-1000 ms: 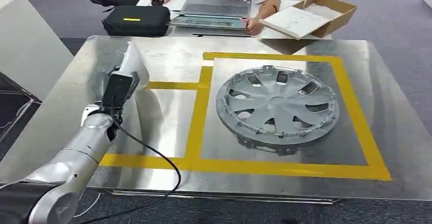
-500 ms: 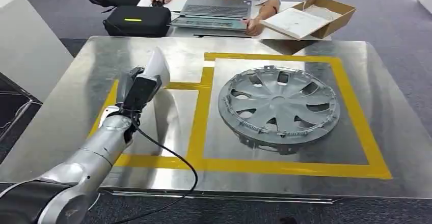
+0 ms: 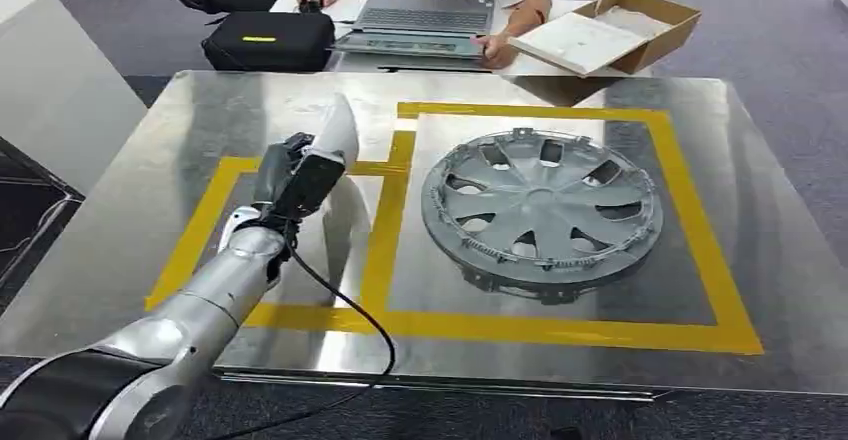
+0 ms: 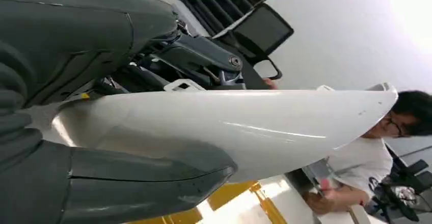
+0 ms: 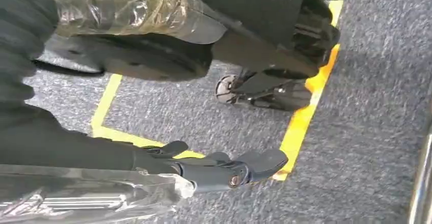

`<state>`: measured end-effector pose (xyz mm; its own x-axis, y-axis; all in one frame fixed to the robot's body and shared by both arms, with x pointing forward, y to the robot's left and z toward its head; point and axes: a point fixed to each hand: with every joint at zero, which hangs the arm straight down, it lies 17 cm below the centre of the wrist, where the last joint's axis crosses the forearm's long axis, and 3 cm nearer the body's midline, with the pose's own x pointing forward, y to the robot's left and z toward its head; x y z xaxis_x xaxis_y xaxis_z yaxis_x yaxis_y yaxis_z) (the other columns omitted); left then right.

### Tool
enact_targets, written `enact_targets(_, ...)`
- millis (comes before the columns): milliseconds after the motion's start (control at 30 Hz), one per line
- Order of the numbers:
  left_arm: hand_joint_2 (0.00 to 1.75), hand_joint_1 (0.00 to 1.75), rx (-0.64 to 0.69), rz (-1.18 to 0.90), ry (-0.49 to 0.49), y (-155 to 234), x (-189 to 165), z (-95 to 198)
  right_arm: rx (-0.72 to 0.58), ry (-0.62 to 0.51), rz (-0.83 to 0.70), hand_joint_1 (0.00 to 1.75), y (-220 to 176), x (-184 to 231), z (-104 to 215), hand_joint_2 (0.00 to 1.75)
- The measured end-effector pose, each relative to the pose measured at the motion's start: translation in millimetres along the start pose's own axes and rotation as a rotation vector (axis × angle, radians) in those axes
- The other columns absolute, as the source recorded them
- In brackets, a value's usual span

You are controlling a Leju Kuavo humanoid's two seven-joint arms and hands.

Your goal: Take the parts from the cabinet and place them on the table.

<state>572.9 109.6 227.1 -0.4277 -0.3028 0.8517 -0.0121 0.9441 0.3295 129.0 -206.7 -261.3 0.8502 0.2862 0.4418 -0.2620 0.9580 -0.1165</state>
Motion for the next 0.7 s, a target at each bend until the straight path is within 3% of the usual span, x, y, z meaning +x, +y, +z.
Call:
enact_targets(400, 1.75, 1.75, 0.017, -0.016, -0.081, -3, 27, 1, 0.002, -0.004, -0.002, 0.00, 2, 2, 0, 1.75)
enact_targets(700, 1.75, 1.75, 0.021, -0.004, -0.089, -7, 33, 6, -0.004, 0.001, -0.008, 0.00, 1, -1, 1, 1.75)
